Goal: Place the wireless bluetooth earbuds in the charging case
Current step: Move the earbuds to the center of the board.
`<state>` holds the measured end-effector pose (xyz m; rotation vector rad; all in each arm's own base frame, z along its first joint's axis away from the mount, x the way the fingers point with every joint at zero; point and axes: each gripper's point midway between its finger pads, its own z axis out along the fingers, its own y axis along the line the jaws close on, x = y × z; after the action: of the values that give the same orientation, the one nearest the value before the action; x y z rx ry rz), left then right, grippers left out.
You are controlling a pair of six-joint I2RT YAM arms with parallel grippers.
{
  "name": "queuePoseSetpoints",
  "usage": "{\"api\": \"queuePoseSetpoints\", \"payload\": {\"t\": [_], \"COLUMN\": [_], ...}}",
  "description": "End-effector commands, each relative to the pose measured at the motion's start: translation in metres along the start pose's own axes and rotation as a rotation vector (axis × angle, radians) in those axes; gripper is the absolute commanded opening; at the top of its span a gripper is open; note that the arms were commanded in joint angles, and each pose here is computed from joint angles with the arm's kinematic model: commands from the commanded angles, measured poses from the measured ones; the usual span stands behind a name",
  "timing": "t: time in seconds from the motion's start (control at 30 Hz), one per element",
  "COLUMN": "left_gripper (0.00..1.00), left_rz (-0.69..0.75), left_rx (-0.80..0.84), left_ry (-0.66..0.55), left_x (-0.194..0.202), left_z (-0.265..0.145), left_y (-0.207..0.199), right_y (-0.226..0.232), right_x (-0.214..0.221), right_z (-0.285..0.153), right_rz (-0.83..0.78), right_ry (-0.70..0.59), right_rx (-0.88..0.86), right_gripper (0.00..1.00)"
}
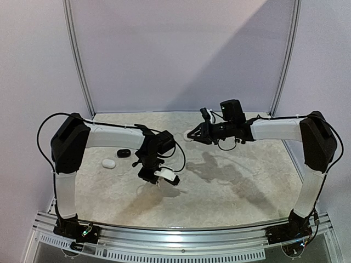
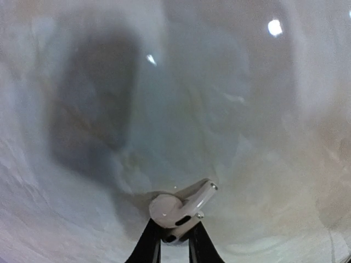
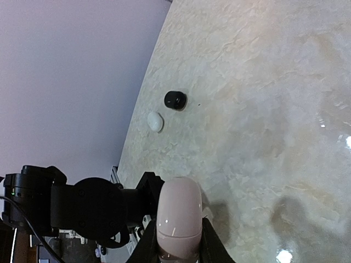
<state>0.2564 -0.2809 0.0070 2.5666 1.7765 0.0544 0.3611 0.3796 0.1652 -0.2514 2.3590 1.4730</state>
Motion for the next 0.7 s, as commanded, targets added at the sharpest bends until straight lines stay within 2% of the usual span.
{"api": "queuePoseSetpoints", "payload": {"t": [0.0, 0.13, 0.3, 0.37, 0.53, 0.67], "left_gripper": [0.14, 0.25, 0.58, 0.66, 0.75, 0.77], "left_rz": [0.013, 0.051, 0.072, 0.066, 0.024, -0.081], "left_rx": [0.044, 0.059, 0.022, 0.005, -0.061, -0.101], "left_ry": [-0.086, -0.078, -0.039, -0.041, -0.02, -0.059], "left_x": [-0.045, -0.055, -0.044, -0.042, -0.028, -0.014], "left_z": [0.013, 0.016, 0.012, 0.004, -0.03, -0.067], "left_y": [-0.001, -0.008, -0.009, -0.008, 0.0, 0.006], "right_y": [0.0, -0.001, 0.004, 0.004, 0.01, 0.024], "right_x": [-0.015, -0.015, -0.019, -0.021, -0.028, -0.04], "right_z": [-0.031, -0.041, -0.045, -0.044, -0.047, -0.052], "right_rz": [-0.037, -0.053, -0.066, -0.067, -0.085, -0.126], "right_ry": [-0.077, -0.087, -0.101, -0.103, -0.113, -0.143], "right_rx": [0.067, 0.1, 0.098, 0.099, 0.106, 0.099], "right_gripper": [0.01, 0.01, 0.01, 0.02, 0.02, 0.01]}}
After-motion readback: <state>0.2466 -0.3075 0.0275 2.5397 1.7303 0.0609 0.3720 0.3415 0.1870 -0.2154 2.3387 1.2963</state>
